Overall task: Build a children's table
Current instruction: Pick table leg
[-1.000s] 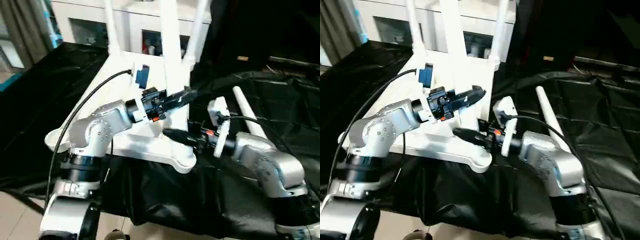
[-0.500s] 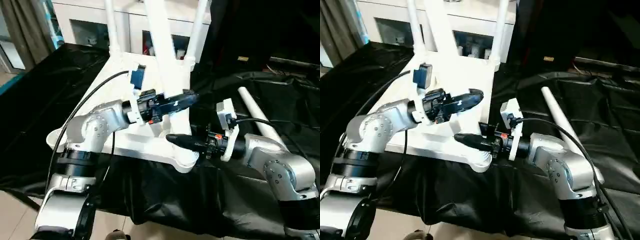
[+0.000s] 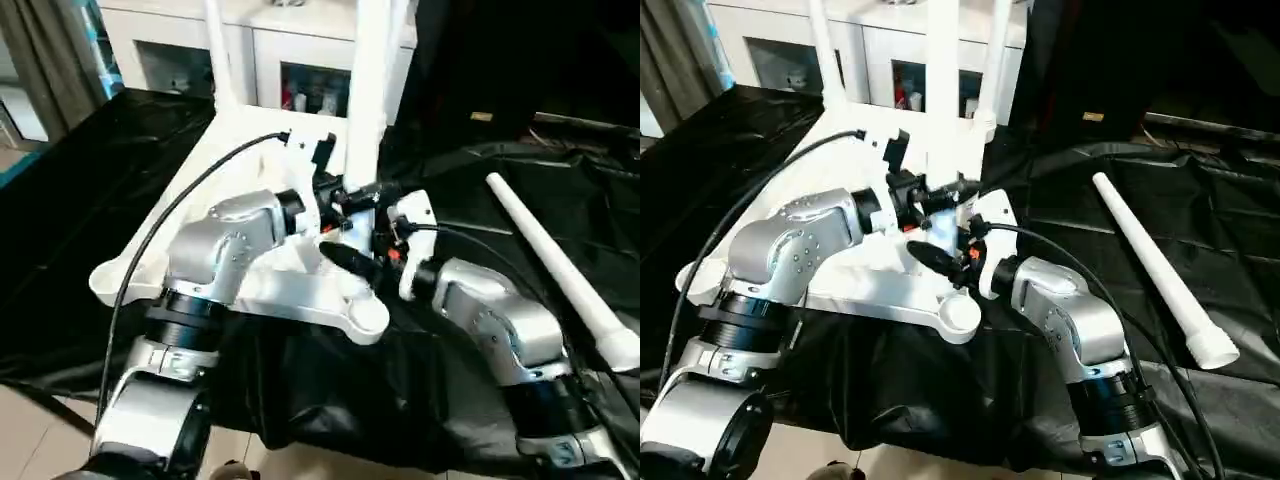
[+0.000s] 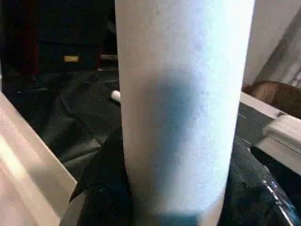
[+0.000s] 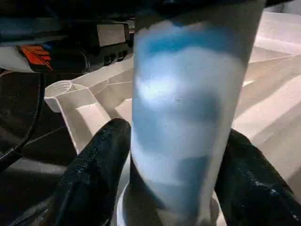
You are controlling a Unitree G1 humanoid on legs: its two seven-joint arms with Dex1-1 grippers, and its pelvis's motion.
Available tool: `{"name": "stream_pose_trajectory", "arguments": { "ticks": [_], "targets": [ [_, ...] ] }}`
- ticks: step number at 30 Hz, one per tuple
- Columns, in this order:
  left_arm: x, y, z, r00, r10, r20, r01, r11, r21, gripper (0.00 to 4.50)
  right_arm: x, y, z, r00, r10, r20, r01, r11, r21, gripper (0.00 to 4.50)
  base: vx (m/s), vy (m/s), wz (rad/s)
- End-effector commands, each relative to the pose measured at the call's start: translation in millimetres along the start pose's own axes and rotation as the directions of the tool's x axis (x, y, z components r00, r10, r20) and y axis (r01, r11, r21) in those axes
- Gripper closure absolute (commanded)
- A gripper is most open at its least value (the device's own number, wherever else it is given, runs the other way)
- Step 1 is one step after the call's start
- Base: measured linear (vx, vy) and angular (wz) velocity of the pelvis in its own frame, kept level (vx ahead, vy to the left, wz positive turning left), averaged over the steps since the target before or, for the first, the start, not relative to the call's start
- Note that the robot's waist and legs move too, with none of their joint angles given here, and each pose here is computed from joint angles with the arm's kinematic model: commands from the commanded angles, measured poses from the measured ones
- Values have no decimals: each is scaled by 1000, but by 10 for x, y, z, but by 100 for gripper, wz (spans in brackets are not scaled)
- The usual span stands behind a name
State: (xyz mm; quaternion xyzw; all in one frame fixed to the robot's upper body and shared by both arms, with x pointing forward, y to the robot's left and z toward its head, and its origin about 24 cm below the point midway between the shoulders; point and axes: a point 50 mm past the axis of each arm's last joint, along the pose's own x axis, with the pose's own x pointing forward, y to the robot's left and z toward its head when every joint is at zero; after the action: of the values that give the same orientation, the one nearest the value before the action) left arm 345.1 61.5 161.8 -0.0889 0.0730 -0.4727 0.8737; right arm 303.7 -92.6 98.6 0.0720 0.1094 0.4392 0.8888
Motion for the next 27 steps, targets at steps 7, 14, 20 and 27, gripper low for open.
{"name": "stream_pose_trajectory", "arguments": {
  "ticks": [7,14,20,27],
  "targets": [
    [-45,-64,186,997,-51,58,50,999,21,179,28,132,65,994,107,35,-106,994,-29,254,0,0,0],
    [-205,-232,210,910,-404,94,401,915,49,144,-120,220,88,958,286,36,-286,958,-15,259,0,0,0],
    [-263,-173,283,868,-466,171,479,877,-41,144,-192,228,122,937,343,60,-344,939,8,259,0,0,0],
    [-191,-66,204,911,-392,126,401,915,-49,212,-255,232,132,923,381,49,-381,924,9,260,0,0,0]
  ]
}}
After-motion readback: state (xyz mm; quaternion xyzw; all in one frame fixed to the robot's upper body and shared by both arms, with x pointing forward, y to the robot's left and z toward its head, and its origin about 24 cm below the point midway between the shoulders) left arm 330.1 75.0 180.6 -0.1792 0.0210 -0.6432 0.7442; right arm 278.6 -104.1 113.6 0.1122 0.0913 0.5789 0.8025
